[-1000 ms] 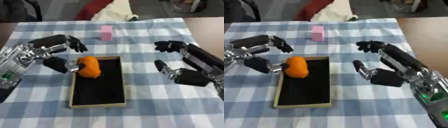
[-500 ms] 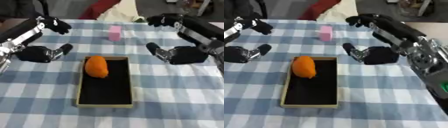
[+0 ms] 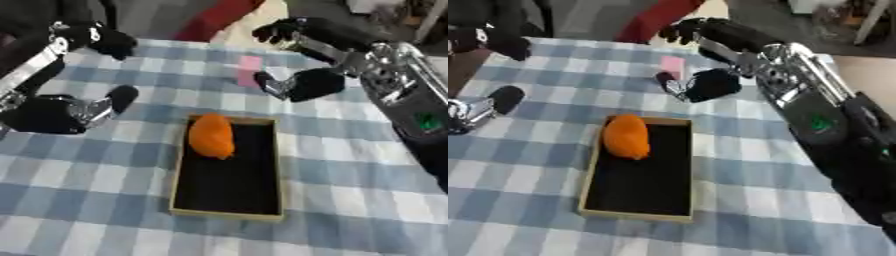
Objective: Pick up objects on the table and place them in the box.
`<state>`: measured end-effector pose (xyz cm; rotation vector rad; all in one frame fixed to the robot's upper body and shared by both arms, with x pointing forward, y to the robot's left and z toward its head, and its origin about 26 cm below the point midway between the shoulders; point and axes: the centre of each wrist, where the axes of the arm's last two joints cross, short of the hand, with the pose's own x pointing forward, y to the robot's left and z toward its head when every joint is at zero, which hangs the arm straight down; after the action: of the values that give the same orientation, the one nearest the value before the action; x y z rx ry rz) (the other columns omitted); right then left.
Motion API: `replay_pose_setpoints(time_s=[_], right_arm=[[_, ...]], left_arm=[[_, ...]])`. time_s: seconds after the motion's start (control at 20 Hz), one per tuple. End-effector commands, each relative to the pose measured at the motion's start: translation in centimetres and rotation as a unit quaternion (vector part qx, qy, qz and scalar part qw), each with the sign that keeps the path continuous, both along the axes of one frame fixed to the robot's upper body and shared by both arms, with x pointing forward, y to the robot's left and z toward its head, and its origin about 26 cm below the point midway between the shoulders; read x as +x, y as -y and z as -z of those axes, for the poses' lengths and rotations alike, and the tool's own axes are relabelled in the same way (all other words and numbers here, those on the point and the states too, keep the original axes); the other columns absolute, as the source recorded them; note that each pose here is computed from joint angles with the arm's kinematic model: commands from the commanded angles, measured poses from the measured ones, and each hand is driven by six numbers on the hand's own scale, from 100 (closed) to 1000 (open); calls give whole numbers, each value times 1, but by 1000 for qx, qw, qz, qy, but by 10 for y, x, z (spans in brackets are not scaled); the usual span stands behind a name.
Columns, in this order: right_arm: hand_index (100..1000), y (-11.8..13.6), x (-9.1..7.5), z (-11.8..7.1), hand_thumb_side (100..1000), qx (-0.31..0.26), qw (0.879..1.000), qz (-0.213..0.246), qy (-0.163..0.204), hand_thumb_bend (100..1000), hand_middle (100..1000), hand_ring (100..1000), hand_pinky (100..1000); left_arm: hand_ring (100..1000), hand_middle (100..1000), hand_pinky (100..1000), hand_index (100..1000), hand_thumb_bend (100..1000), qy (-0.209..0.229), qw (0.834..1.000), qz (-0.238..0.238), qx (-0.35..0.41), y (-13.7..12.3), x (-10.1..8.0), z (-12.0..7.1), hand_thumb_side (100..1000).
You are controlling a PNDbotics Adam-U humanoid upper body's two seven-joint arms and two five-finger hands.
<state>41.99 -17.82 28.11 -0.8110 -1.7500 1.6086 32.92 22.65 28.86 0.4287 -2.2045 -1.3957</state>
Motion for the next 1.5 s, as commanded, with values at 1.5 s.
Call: replay_pose_setpoints(time_s=[1.5], right_arm=[[974,70,64,-3,716,92,982,166,8,571,889,894,907]], left_arm=[[729,675,799,843,370,-52,997,57,21,10,-2,12,718]])
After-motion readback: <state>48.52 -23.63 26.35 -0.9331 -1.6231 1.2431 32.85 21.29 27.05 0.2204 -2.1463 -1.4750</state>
